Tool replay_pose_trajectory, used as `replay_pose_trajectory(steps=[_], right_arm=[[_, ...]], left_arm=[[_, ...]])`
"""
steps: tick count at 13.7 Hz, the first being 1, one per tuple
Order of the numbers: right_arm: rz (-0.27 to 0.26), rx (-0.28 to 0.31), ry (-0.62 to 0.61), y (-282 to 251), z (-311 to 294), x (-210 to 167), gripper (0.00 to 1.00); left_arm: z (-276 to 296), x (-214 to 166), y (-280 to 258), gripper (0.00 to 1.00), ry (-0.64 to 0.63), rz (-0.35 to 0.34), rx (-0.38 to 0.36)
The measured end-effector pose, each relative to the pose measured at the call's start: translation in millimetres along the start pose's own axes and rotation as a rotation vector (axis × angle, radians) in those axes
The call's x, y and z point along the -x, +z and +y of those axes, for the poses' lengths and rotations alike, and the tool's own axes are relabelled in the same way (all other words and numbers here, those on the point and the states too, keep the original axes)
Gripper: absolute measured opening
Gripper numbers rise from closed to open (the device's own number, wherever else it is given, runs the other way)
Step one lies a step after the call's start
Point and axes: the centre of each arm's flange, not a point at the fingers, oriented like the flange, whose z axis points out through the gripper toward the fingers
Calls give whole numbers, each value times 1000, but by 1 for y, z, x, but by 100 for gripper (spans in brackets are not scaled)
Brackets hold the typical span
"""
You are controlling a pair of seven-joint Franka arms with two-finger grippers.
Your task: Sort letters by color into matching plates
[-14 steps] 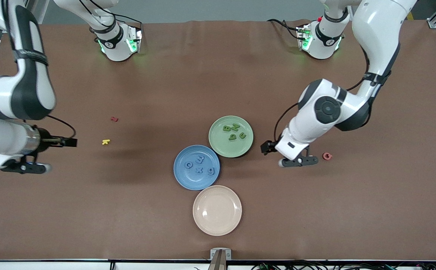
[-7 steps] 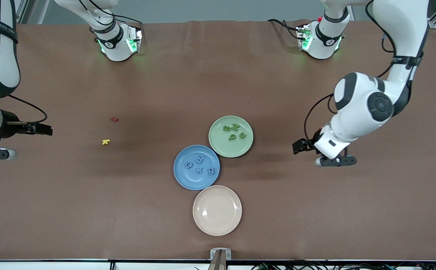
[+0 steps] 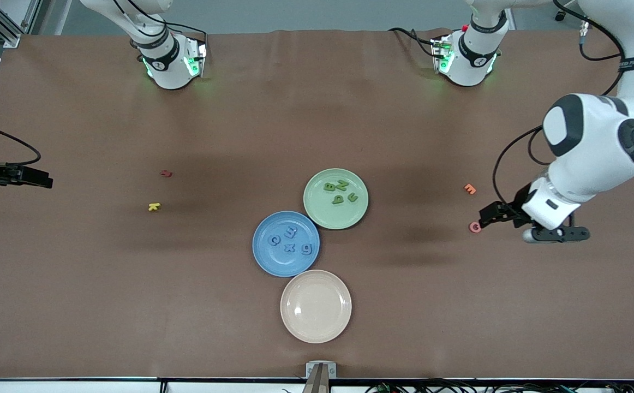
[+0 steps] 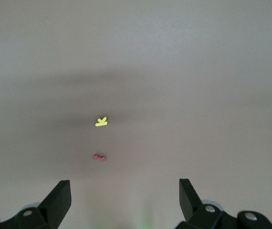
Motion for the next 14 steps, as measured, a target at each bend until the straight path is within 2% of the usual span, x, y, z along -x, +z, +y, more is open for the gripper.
replay_pose_trajectory(steps=[3,8,11,14], right_arm=[[-31,-24,-21,-11,-13,7,100],[-45,-17,-51,-25,-46,14,100],[-40,-13,-51,-32,-51,16,100],[-31,-9,-37,-40,-46,18,100]], left_arm=[[-11,-1,-38,99,8,50,-8],[-44,11,-105,100,-27,76,-38],[-43,23,-143,100,-27,62,-43],[-34,25,-180,100,9,31,-87]])
